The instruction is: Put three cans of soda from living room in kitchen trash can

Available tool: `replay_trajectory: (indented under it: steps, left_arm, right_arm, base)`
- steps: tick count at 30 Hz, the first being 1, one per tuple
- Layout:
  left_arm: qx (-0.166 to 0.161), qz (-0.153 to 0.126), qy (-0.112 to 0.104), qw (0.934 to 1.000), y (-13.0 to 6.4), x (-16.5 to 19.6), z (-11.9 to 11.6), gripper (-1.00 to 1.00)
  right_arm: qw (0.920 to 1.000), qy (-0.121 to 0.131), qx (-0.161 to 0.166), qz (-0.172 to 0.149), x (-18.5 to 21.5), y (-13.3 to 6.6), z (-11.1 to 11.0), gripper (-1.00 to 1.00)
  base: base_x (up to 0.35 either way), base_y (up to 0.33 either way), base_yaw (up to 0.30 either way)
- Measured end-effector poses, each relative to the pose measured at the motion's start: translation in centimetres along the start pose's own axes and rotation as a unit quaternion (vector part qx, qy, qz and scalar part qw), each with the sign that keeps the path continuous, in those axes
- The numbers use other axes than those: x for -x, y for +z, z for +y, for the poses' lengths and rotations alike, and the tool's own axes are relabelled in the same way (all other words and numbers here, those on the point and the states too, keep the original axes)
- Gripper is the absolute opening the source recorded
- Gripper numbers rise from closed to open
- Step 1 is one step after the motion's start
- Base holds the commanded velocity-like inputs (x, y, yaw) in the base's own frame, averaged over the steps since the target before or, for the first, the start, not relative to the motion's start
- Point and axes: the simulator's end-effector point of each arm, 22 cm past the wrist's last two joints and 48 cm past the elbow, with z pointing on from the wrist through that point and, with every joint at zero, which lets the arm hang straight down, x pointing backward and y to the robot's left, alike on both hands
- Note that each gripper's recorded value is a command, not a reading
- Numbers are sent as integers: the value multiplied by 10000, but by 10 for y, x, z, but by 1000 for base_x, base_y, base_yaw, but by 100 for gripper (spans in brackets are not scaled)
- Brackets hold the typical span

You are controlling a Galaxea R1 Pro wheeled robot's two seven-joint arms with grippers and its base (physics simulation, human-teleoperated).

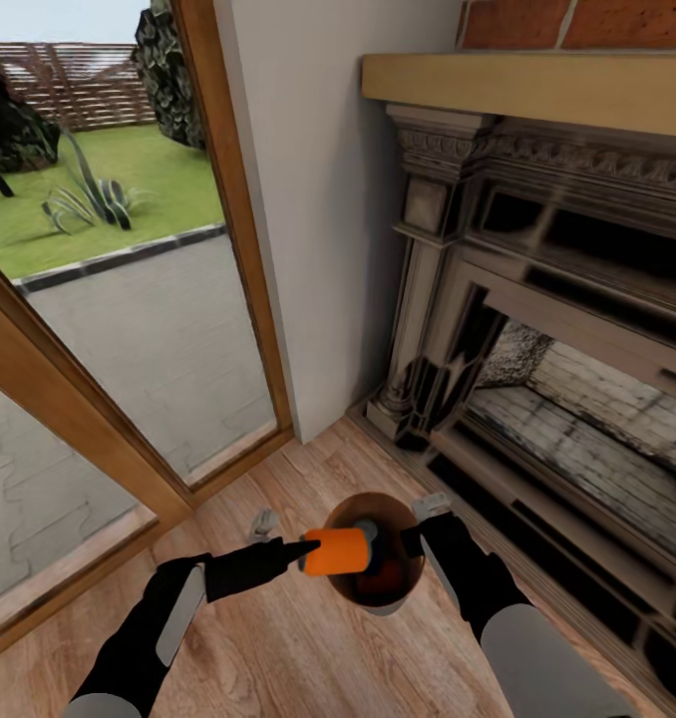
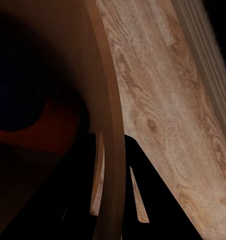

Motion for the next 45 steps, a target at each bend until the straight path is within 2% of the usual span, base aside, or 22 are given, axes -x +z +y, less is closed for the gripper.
replay_trajectory:
  steps: [2, 9, 22, 28, 31, 34, 39, 45]
  left_arm:
    - [130, 1, -3, 9999, 1, 0, 5, -100]
    - [264, 1, -8, 9996, 1, 0, 11, -100]
    - [203, 5, -38, 9998, 8, -3, 5, -100]
    - [181, 11, -51, 9998, 11, -5, 3, -100]
    - [188, 16, -47, 9998, 11, -5, 3, -100]
    - [317, 111, 46, 9994, 11, -9, 8, -100]
    - [500, 314, 214, 9980, 18, -20, 12, -100]
    - [566, 387, 266, 9973, 21, -25, 14, -100]
  right_arm:
    - [10000, 7, 6, -1, 0, 0, 0, -100]
    - [10000, 4, 3, -1, 0, 0, 0, -100]
    - [10000, -1, -3, -3, 0, 0, 1, -100]
    - [10000, 3, 44, -18, 3, -1, 8, -100]
    - [10000, 5, -83, -22, 3, -2, 4, -100]
    - [9996, -62, -276, -12, 3, -2, -3, -100]
    - [9997, -11, -258, 33, -1, -1, 0, -100]
    - [9997, -12, -251, 68, -3, 0, 2, -100]
  base:
    - [0, 0, 0]
    - [0, 0, 0]
    - [0, 0, 0]
    - [0, 0, 0]
    - [0, 0, 0]
    - [0, 0, 0]
    - [0, 0, 0]
    - [0, 0, 0]
